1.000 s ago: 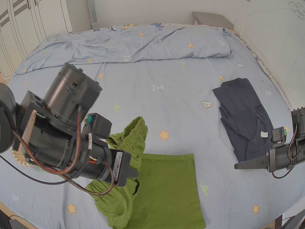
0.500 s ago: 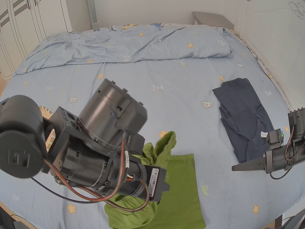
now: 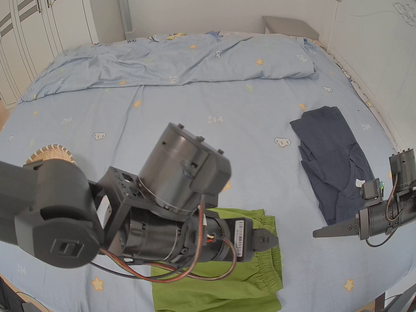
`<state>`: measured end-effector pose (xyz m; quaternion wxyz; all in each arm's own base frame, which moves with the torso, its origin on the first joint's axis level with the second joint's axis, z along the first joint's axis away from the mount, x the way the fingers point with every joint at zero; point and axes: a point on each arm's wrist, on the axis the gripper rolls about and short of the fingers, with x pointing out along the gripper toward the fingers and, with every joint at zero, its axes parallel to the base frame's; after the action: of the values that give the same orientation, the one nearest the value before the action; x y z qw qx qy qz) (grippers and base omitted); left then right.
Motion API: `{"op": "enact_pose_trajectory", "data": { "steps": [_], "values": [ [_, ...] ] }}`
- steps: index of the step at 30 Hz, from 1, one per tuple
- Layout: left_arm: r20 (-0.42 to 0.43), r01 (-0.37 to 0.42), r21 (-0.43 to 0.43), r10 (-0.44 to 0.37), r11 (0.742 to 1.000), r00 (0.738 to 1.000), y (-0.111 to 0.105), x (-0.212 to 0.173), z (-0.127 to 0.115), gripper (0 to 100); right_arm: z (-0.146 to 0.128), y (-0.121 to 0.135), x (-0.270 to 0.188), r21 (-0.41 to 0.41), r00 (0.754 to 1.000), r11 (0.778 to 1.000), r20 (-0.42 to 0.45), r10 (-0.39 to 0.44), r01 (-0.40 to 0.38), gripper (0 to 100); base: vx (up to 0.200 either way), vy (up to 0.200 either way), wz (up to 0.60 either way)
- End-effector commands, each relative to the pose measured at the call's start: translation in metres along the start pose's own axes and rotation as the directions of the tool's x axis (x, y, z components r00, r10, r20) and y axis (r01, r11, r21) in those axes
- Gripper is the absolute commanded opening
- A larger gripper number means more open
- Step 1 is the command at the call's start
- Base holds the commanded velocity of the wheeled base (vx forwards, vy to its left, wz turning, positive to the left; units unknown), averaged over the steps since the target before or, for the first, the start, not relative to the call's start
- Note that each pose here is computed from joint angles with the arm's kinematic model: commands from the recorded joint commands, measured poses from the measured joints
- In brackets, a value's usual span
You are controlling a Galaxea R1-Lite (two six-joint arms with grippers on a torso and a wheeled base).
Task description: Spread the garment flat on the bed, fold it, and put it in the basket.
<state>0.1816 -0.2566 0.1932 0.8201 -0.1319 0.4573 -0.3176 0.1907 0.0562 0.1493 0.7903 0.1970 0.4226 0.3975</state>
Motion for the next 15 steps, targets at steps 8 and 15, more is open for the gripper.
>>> {"op": "enact_pose_trajectory", "data": {
  "steps": [8, 15],
  "values": [
    [-0.031, -0.058, -0.321, 0.05, 0.945, 0.998, 0.144, -0.045, 0.012, 100, -0.003, 0.026, 0.05, -0.078, 0.973, 0.988, -0.197, 0.117, -0.134, 100, 0.0, 0.0, 0.0],
    [-0.121, -0.1, -0.289, 0.067, 0.952, 0.99, 0.219, -0.025, -0.022, 100, -0.017, 0.023, 0.094, -0.07, 0.931, 0.982, -0.337, 0.143, -0.176, 100, 0.0, 0.0, 0.0]
  ]
}}
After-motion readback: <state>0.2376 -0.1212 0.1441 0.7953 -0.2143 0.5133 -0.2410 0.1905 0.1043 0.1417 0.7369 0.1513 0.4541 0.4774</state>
